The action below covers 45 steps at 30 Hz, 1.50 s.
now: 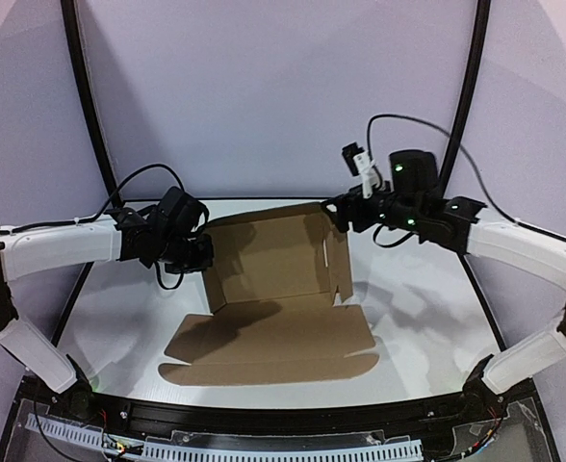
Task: Fold the paper box
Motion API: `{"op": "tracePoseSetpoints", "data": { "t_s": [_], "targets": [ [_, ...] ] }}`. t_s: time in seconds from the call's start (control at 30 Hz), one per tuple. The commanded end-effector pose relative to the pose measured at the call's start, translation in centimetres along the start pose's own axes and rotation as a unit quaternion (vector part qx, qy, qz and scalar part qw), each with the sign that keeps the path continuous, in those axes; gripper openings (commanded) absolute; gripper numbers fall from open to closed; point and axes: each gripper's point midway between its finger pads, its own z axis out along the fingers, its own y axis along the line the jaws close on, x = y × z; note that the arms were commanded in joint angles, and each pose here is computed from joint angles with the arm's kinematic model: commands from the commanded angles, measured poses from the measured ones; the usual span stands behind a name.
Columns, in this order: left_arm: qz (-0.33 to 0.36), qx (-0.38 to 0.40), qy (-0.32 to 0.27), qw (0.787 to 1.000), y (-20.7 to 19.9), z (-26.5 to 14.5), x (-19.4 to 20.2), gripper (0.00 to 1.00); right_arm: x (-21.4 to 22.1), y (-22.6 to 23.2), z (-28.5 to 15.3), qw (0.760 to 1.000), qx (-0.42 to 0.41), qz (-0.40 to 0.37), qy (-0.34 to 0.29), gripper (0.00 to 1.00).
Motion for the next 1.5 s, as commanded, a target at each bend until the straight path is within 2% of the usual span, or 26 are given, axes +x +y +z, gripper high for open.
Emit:
{"op": "tracePoseSetpoints", "data": {
  "t_s": [0.0, 0.17, 0.33, 0.47, 0.7, 0.97, 1.2, 1.33, 1.47],
  "targets": [
    [-0.009, 0.012, -0.024, 1.000, -0.4, -0.7, -1.3, 0.01, -4.7, -2.8, -4.3, 0.995, 0.048, 0.048, -0.072, 0.91],
    [-0.008, 0.021, -0.037, 0.999, -0.6, -0.7, -1.6, 0.01, -3.3, -6.9, -6.8, 0.989, 0.080, 0.105, -0.065, 0.95],
    [-0.010, 0.038, -0.047, 0.998, -1.2, -1.3, -2.1, 0.01, 3.2, -9.2, -6.1, 0.984, 0.068, 0.157, 0.040, 0.95],
    [-0.010, 0.045, -0.057, 0.997, -1.4, -1.9, -2.6, 0.01, 6.6, -7.1, -4.4, 0.975, -0.041, 0.210, 0.063, 0.92],
    [-0.009, 0.053, -0.064, 0.996, -1.7, -2.3, -3.0, 0.01, 6.5, -2.1, -2.6, 0.946, -0.223, 0.220, 0.078, 0.86],
    [-0.017, 0.046, -0.068, 0.996, -1.5, -2.3, -3.2, 0.01, 5.1, 1.0, -4.0, 0.917, -0.333, 0.212, 0.053, 0.86],
    [-0.019, 0.050, -0.066, 0.996, -1.7, -2.1, -3.2, 0.01, 5.7, 3.1, -3.2, 0.914, -0.352, 0.189, 0.071, 0.82],
    [-0.024, 0.048, -0.068, 0.996, -1.7, -2.0, -3.2, 0.01, 5.6, 4.3, -2.6, 0.910, -0.363, 0.184, 0.078, 0.75],
    [-0.026, 0.016, -0.062, 0.998, -0.7, -1.2, -2.9, 0.01, 6.0, 5.2, -1.6, 0.925, -0.330, 0.166, 0.089, 0.66]
  ]
}}
